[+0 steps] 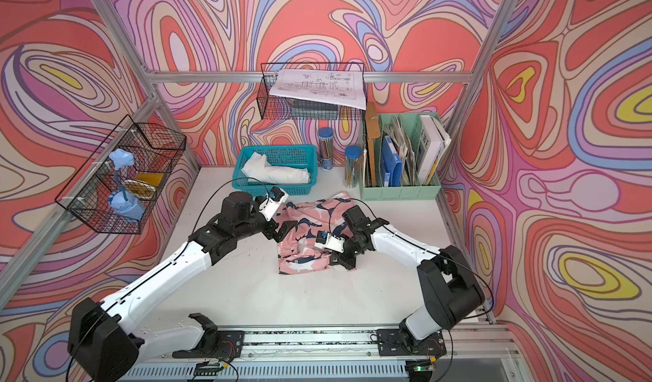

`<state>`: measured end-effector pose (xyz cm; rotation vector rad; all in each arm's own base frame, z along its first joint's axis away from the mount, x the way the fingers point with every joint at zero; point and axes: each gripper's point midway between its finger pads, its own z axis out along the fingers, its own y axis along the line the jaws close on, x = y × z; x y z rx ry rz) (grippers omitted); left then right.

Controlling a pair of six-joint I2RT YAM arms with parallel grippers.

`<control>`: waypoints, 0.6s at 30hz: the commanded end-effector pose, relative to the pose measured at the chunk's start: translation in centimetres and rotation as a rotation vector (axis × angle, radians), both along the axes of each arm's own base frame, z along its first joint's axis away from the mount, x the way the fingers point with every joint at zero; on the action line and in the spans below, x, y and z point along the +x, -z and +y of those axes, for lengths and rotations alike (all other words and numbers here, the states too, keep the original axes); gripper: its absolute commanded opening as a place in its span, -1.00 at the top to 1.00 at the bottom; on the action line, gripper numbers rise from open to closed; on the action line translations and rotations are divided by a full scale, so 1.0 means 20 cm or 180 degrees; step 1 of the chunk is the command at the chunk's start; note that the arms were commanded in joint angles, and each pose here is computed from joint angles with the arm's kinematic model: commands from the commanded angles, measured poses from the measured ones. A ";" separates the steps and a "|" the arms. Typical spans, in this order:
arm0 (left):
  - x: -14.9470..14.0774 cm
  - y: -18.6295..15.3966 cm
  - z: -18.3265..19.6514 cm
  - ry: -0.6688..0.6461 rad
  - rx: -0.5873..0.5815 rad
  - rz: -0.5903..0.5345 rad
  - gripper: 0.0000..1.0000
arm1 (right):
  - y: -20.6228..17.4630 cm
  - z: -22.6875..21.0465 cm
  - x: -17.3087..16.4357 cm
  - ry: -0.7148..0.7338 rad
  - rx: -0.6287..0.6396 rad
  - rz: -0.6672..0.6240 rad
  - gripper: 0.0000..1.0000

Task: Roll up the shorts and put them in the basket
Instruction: Roll the shorts at the center of the board.

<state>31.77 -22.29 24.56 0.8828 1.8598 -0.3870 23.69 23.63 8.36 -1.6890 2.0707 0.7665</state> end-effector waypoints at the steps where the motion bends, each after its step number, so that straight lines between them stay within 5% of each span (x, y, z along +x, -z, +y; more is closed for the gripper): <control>1: -0.10 0.00 -0.02 0.0281 0.0078 -0.0180 -0.98 | 0.00 0.00 -0.10 0.0067 -0.0007 0.0635 1.00; 10: -0.30 0.13 -0.09 0.0805 0.0624 -0.0268 -0.98 | 0.07 0.03 -0.05 0.0547 -0.0003 0.1698 1.00; 18: -0.43 0.31 -0.17 0.1166 0.1041 -0.0207 -0.97 | 0.15 0.00 0.00 0.0882 -0.0020 0.2069 1.00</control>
